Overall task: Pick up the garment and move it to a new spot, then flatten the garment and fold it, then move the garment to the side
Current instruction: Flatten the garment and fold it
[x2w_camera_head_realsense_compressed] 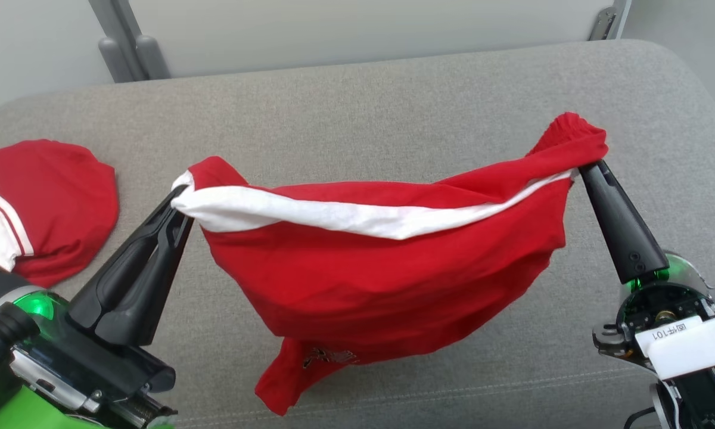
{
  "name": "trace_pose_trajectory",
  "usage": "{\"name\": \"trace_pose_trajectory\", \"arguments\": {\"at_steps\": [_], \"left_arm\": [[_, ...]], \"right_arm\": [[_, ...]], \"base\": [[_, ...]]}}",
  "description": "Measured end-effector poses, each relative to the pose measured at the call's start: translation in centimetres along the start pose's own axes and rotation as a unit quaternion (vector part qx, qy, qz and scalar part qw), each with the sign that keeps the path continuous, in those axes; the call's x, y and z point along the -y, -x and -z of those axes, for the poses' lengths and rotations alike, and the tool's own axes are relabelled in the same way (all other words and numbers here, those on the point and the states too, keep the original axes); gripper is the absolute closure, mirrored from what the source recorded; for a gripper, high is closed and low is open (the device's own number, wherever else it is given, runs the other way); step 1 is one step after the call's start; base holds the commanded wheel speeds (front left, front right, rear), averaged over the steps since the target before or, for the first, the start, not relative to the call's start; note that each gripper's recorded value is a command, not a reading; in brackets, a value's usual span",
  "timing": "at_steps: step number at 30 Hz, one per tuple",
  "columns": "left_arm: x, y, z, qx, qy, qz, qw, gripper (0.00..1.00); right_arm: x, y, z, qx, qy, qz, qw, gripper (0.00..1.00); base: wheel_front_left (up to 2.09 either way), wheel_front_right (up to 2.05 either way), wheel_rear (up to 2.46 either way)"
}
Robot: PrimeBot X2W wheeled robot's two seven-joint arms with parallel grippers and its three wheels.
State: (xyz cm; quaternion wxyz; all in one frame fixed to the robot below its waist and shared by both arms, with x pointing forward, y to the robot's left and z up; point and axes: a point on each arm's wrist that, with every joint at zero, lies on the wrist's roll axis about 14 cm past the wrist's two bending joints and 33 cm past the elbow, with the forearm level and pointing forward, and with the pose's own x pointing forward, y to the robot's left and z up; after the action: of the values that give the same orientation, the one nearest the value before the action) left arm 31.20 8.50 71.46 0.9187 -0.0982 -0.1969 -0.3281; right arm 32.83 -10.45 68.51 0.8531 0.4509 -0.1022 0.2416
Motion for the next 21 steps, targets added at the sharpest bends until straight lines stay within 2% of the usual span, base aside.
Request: {"name": "trace_pose_trajectory", "arguments": {"at_steps": [6,12,18,21], "left_arm": [[-2.2,0.2,2.6,-0.039,0.028,-0.037,0.998,1.0],[-4.4,-0.5,4.0,-0.048,0.019,-0.059,0.997,1.0],[-4.2,-1.7,6.1,-0.075,0.062,-0.04,0.994,1.0],[-5.0,-2.8,6.8,-0.079,0.073,-0.034,0.994,1.0]], "right_arm": [[3.4,0.7,1.6,-0.017,-0.031,0.062,0.997,1.0],[5.7,0.4,2.1,-0.024,-0.039,0.092,0.995,1.0],[7.2,-1.1,1.4,-0.033,-0.013,0.092,0.995,1.0],[8.0,-2.8,1.6,-0.042,-0.027,0.087,0.995,1.0]], "base": [[0.0,0.0,0.0],[0.0,0.0,0.0],[0.0,0.0,0.0],[0.0,0.0,0.0]]}}
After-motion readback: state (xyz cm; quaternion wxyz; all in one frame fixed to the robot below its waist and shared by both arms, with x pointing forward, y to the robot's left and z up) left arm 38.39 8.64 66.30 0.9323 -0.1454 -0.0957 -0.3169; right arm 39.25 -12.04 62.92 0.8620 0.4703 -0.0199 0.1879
